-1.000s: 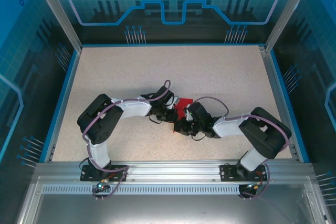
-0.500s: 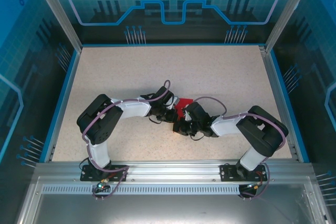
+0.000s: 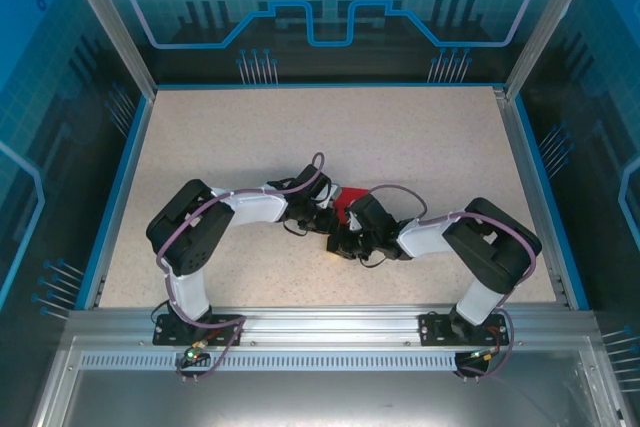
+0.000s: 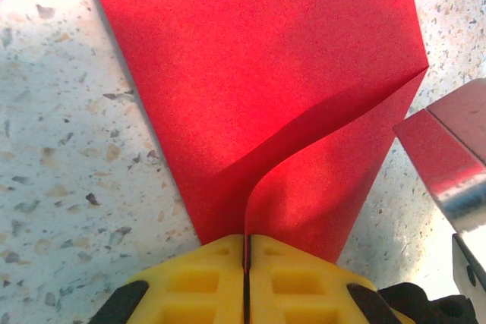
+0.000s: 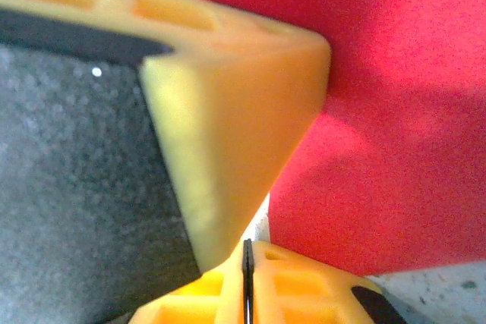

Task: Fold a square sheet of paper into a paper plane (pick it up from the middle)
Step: Third fold the triangle at the center of the table.

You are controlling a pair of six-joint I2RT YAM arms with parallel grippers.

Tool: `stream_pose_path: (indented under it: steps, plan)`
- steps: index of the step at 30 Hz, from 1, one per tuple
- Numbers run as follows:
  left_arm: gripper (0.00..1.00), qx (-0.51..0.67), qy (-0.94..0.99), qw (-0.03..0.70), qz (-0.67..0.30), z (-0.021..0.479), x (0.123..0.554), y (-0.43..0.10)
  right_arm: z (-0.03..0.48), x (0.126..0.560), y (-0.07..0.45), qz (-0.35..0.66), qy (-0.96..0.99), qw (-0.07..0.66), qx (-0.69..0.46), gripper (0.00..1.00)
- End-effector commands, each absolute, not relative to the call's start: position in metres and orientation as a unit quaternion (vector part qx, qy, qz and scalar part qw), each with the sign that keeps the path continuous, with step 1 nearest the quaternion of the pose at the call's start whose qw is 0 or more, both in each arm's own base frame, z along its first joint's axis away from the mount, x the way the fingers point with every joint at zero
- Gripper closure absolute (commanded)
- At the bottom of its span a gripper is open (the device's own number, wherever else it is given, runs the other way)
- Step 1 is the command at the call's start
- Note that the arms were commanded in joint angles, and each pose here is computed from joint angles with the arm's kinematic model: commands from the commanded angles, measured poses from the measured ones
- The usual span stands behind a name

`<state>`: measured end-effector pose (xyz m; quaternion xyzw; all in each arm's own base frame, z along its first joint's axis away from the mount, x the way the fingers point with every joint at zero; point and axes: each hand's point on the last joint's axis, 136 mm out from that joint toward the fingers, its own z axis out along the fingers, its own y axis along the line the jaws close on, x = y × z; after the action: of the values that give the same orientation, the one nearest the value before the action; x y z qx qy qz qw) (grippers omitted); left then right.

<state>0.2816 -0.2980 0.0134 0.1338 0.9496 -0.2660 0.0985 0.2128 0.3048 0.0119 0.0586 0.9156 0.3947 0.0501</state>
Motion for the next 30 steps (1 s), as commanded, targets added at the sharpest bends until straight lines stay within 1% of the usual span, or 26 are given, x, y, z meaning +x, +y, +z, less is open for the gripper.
stream_pose_path:
  steps: [1, 6, 10, 14, 18, 23, 27, 30]
  plan:
    - [0.92, 0.132, 0.964, 0.045, -0.227, -0.013, 0.256, -0.276, 0.006, 0.208, 0.295, 0.372, 0.925, 0.051, 0.065, 0.9]
    - [0.92, 0.131, 0.964, 0.044, -0.226, -0.014, 0.255, -0.275, 0.037, 0.229, 0.269, 0.37, 0.921, 0.097, 0.07, 0.89]
    - [0.92, 0.131, 0.964, 0.044, -0.227, -0.014, 0.256, -0.276, 0.04, 0.248, 0.247, 0.372, 0.917, 0.113, 0.092, 0.88]
    - [0.92, 0.131, 0.964, 0.044, -0.228, -0.014, 0.257, -0.278, 0.044, 0.268, 0.249, 0.403, 0.903, 0.109, 0.097, 0.88]
    - [0.92, 0.13, 0.964, 0.044, -0.227, -0.013, 0.257, -0.277, 0.035, 0.276, 0.254, 0.401, 0.905, 0.099, 0.1, 0.88]
    - [0.91, 0.133, 0.964, 0.044, -0.226, -0.013, 0.257, -0.277, 0.011, 0.274, 0.247, 0.374, 0.916, 0.087, 0.114, 0.89]
    - [0.87, 0.131, 0.963, 0.05, -0.229, -0.006, 0.258, -0.278, -0.01, 0.263, 0.231, 0.328, 0.933, 0.071, 0.132, 0.89]
    - [0.8, 0.126, 0.962, 0.064, -0.234, 0.008, 0.263, -0.28, -0.016, 0.259, 0.227, 0.325, 0.933, 0.068, 0.138, 0.89]
